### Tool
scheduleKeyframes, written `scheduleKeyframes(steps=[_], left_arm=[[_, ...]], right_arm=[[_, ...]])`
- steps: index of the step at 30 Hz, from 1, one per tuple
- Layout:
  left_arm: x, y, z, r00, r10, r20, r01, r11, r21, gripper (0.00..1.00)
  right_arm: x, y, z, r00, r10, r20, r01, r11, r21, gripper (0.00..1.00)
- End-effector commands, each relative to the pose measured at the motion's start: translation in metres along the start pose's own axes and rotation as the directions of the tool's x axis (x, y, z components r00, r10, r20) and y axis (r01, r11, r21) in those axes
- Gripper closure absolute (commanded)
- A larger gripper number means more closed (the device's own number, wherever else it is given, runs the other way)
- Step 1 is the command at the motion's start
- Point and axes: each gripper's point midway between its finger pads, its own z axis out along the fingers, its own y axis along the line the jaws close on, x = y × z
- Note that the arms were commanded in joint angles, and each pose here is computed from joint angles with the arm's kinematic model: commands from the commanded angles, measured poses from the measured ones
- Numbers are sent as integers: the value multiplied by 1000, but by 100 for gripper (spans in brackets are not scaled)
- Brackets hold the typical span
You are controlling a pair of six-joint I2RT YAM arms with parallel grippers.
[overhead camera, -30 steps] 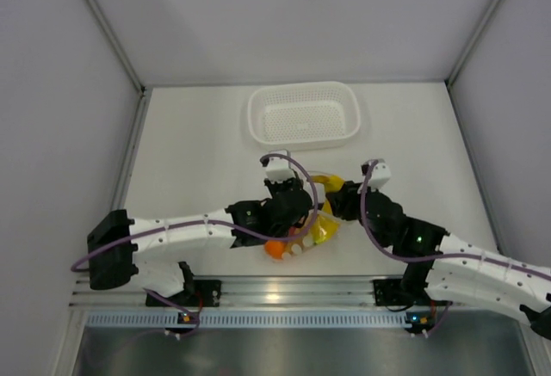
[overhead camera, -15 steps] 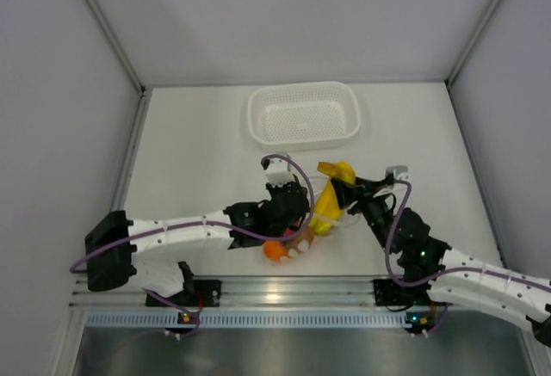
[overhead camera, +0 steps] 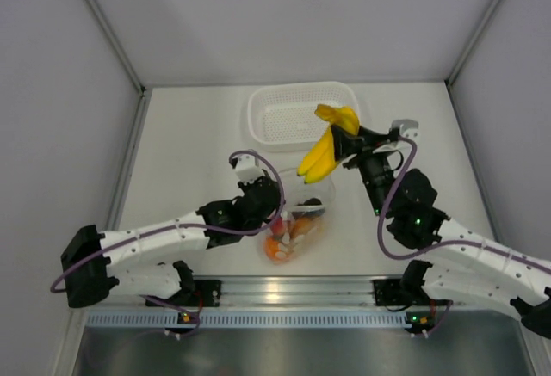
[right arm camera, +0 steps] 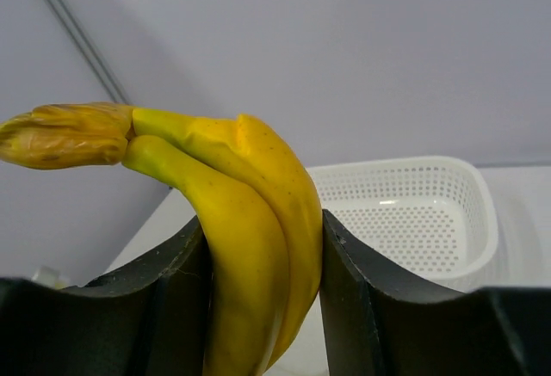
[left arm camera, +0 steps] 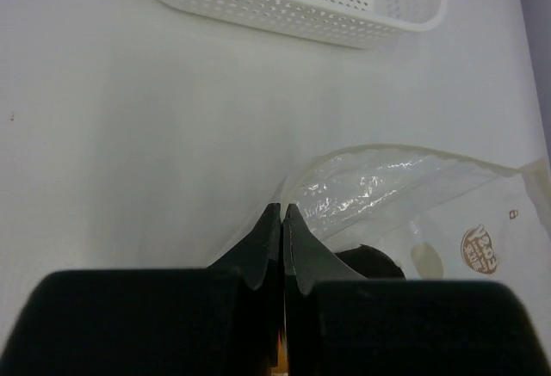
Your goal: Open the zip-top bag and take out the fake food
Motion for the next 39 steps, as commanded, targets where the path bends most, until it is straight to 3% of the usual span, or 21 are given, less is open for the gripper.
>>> scheduleKeyframes(steps=[1,14,20,28,30,31,34,38,39], left_arm=[[-22,14,-10,998,-28,50,29,999,-23,100],[-83,28,-56,988,-39,146,38,999,12,100],[-95,25,-69,990,2,144,-7,999,35,100],[-98,20,-82,993,8,115,-20,994,103,100],[-96,18,-82,994,6,105,-19,993,115,100],[-94,17,-82,995,8,97,-19,993,120,100],[-89,12,-80,997,13,76,-23,991,130,100],[-88,0,-79,998,28,54,-35,988,148,100],[-88,-2,-78,998,32,51,-39,988,150,100]], right_arm=[[-30,-8,28,998,-69,-14,70,995,77,100],[29,-95,166,963,-149,-226,202,951,234,100],[112,-136,214,900,-195,-389,313,912,267,100],[180,-176,242,813,-223,-537,405,880,249,96],[191,-185,245,798,-222,-560,418,873,250,84],[193,-189,245,791,-221,-570,426,868,254,69],[195,-192,247,783,-226,-580,433,867,247,64],[183,-192,244,772,-237,-590,447,862,239,36],[179,-191,244,772,-240,-589,449,861,237,36]])
